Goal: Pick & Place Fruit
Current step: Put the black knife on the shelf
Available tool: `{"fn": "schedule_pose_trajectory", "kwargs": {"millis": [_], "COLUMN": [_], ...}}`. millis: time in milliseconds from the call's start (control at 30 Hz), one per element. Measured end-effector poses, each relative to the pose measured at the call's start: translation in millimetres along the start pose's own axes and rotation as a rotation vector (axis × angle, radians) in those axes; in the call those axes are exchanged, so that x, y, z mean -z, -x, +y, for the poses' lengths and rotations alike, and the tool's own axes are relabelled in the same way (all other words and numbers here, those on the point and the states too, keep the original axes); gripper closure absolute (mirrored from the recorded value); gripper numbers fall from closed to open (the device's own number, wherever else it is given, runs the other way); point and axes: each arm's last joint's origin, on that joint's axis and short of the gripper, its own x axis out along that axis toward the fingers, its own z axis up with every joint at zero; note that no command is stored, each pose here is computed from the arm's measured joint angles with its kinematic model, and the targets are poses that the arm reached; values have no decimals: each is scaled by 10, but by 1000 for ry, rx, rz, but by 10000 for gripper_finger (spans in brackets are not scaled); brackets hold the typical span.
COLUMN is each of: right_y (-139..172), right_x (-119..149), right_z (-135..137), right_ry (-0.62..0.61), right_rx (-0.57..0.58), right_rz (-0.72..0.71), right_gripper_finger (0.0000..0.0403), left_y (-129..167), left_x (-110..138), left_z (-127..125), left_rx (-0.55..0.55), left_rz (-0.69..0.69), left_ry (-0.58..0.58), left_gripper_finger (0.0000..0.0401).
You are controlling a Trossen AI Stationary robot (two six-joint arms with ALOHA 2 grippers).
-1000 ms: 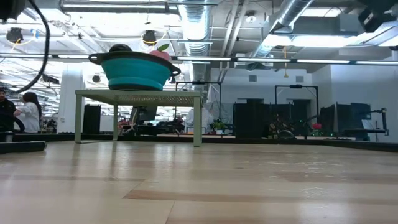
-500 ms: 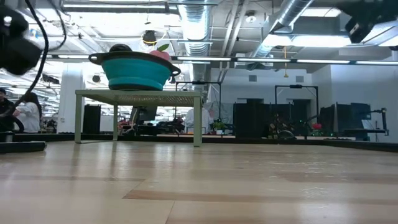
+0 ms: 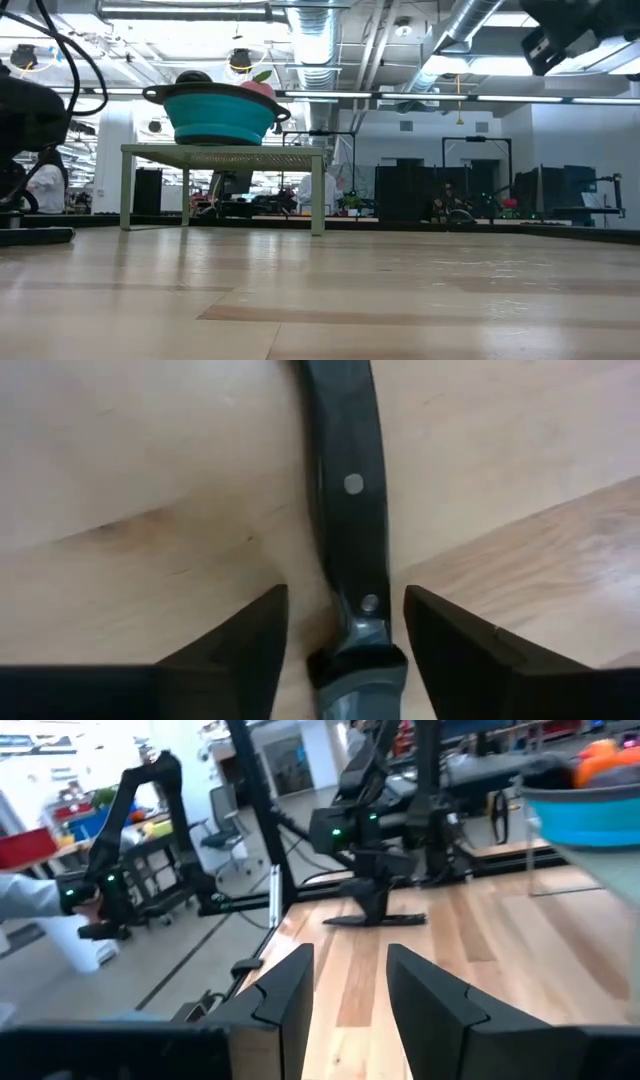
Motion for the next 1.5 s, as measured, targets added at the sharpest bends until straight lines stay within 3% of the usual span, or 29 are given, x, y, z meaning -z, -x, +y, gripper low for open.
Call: {"fn": "schedule_pose_trajectory", "kwargs": {"millis": [400,600,733,867,1100,1267,1367,1500], "right_y": [-377,-423,-415,-414,-426,-430,-459,-574], "right_x": [120,185,197,202,208,209,240,359], "right_z": [185,269,301,307,290,280,278,222], "right_ry": [31,38,40,41,28,15,19,54], "right_rx": [-96,-140,-159,-161,-148,-140,-126,-21], "right_rz": [38,72,80,84,89,91,108,164], "right_gripper_finger": [280,280,280,280,280,280,280,275], "left_y": [-67,-30,4,-114,-329,-159,-46,-2], "left_x": [9,43,94,81,-101,-236,-295,-391], "left_z": [4,-101,-334,-568,-1098,-1504,-1623,-1670], "left_rx": [-27,25,215,325,351,419,446,452], "left_rz": [-31,-35,-79,-129,-211,-277,-324,-347], "left_ry": [-42,-90,-109,-126,-235,-368,-425,-443], "left_gripper_finger": [336,330,317,324,319,318,320,318]}}
